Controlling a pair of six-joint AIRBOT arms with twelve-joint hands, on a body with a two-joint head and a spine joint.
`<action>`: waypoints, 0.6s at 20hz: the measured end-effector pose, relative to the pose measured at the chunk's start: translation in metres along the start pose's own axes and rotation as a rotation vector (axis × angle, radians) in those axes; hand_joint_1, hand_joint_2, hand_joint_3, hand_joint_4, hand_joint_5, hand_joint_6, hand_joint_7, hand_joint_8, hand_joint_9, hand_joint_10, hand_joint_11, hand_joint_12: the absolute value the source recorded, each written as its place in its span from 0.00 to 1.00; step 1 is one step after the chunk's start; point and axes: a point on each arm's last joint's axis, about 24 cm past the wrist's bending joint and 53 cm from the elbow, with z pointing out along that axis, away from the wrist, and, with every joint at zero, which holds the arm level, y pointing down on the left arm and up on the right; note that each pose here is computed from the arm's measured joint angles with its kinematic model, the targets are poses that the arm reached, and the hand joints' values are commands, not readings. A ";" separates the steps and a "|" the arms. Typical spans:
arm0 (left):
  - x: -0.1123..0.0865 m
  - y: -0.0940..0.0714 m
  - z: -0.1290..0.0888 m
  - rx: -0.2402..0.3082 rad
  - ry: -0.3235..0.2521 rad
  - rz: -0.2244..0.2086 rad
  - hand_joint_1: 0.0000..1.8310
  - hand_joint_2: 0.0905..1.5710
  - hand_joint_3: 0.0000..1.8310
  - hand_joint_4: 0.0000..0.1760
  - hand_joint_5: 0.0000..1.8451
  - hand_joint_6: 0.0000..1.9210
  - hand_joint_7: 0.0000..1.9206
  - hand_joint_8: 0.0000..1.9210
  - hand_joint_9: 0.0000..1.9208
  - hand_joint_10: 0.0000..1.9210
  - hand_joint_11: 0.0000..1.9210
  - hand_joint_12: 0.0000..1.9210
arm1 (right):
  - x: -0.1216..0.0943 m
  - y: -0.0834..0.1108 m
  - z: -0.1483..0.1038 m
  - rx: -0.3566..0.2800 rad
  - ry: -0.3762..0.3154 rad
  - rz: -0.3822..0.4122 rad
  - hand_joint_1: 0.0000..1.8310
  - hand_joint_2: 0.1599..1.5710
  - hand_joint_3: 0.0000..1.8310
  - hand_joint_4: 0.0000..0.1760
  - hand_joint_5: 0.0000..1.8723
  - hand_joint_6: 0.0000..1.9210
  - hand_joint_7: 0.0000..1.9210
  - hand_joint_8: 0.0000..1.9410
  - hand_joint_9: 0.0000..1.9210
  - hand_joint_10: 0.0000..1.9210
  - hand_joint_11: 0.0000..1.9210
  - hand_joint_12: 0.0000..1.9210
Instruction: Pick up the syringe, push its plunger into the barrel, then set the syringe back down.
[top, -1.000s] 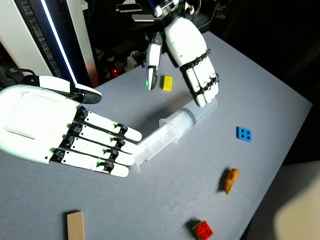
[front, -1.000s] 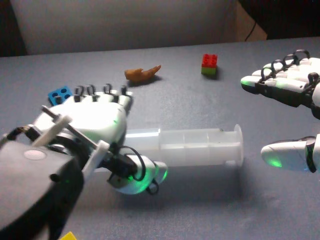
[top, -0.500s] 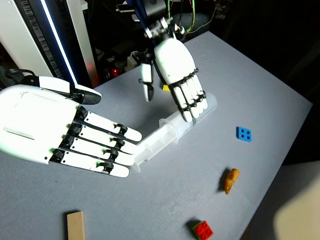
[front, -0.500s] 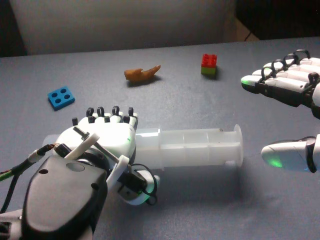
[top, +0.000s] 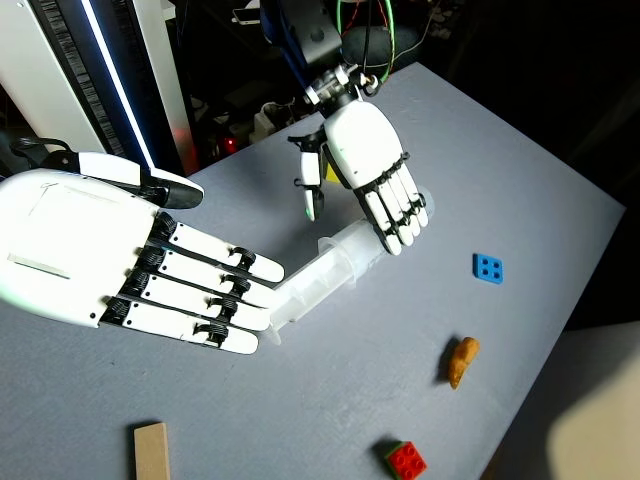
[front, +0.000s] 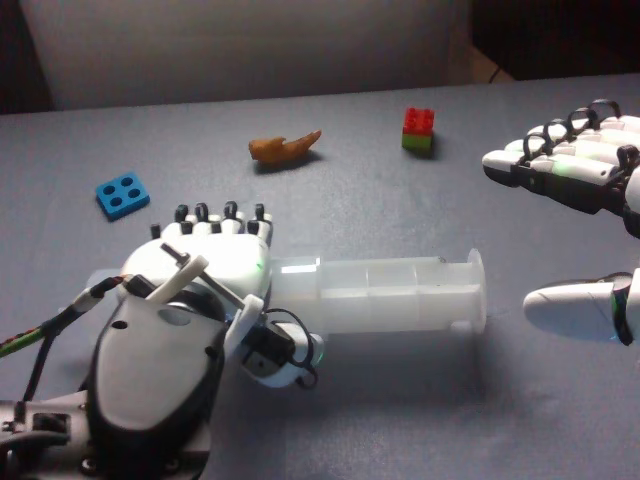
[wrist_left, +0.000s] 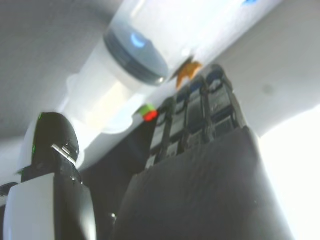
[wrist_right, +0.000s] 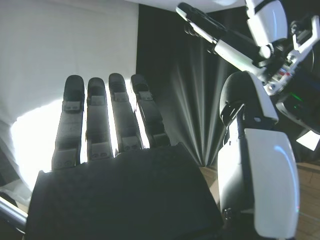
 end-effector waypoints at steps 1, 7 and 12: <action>0.002 0.000 0.002 0.004 0.003 0.006 0.29 0.70 0.00 0.00 0.00 0.00 0.00 0.00 0.00 0.00 0.00 0.00 | 0.000 0.000 0.000 0.000 0.000 0.000 0.10 0.70 0.00 0.00 0.04 0.00 0.05 0.00 0.03 0.00 0.00 0.10; 0.011 0.011 0.013 0.005 -0.001 0.043 0.32 0.70 0.00 0.00 0.00 0.00 0.00 0.00 0.00 0.00 0.00 0.00 | 0.000 0.000 0.000 0.000 0.000 0.001 0.09 0.70 0.00 0.00 0.05 0.00 0.06 0.00 0.05 0.00 0.00 0.17; 0.014 0.016 0.019 0.024 -0.024 0.066 0.29 0.72 0.00 0.00 0.00 0.00 0.00 0.00 0.00 0.00 0.00 0.00 | 0.000 0.000 0.000 0.000 0.000 0.002 0.10 0.70 0.00 0.00 0.05 0.00 0.06 0.00 0.05 0.00 0.00 0.19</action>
